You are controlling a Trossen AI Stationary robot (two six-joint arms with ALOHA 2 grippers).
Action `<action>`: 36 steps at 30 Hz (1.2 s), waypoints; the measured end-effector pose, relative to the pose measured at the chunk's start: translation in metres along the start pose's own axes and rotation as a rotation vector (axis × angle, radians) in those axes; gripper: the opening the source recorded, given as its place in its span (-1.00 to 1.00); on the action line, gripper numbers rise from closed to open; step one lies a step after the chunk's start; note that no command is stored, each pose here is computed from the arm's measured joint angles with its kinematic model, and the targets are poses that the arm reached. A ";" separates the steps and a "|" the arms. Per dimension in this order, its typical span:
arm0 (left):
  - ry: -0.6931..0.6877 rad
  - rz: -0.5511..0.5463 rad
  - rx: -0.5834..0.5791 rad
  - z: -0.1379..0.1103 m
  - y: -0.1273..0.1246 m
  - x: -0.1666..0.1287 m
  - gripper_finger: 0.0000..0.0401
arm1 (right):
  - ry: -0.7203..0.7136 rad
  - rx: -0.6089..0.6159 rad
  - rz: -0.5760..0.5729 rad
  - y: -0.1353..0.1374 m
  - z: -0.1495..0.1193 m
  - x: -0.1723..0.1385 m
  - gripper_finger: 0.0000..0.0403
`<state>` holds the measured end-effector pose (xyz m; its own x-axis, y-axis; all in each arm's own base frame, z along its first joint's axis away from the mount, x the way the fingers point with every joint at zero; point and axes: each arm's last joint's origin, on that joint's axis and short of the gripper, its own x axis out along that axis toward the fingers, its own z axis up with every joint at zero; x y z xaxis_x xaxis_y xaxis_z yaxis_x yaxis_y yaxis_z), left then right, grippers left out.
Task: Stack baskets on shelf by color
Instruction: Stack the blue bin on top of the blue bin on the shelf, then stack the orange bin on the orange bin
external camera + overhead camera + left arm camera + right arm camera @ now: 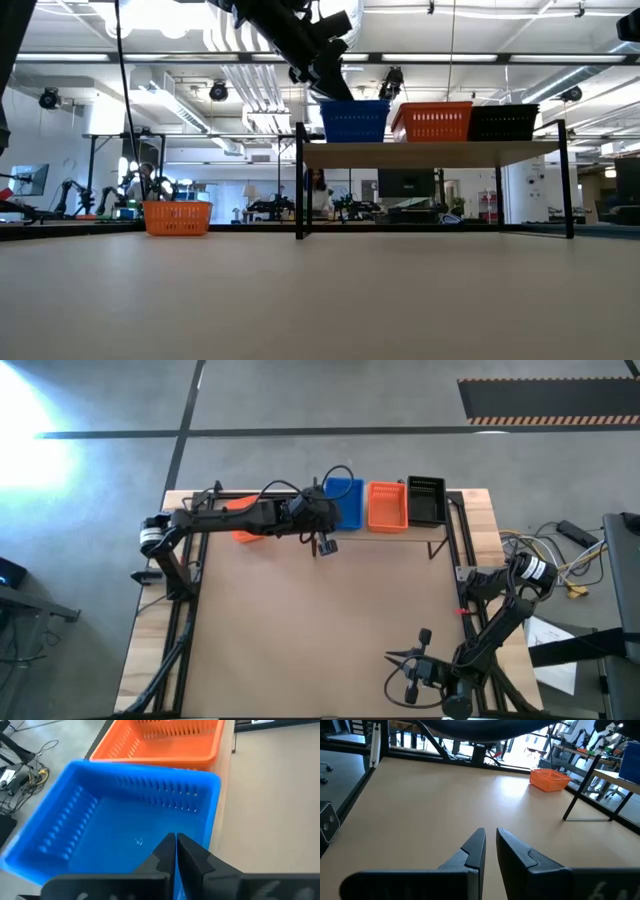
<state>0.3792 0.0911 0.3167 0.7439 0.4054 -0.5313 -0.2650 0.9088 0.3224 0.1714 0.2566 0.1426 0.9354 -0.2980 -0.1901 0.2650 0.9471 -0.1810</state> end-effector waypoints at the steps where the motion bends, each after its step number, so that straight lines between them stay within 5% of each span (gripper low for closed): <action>1: -0.003 -0.002 0.001 0.001 -0.001 -0.001 -1.00 | 0.000 0.000 0.000 0.000 0.000 0.000 -0.81; 11: -0.109 -0.019 0.005 0.030 -0.010 -0.020 -1.00 | 0.000 0.000 0.000 0.000 0.000 0.000 -0.81; 21: -0.105 -0.139 0.094 0.041 -0.058 -0.046 -1.00 | -0.045 0.043 -0.039 0.000 0.001 -0.006 -0.81; 27: 0.216 -0.115 0.212 0.004 -0.080 -0.072 -1.00 | -0.045 0.093 0.007 0.003 -0.001 -0.017 -0.81; 36: 0.488 0.034 0.030 -0.089 -0.029 -0.096 -0.99 | -0.043 0.084 0.017 0.004 -0.002 -0.020 -0.81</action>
<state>0.2613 0.0347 0.2888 0.3589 0.4405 -0.8229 -0.2610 0.8938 0.3647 0.1536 0.2657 0.1438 0.9487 -0.2778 -0.1508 0.2657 0.9593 -0.0956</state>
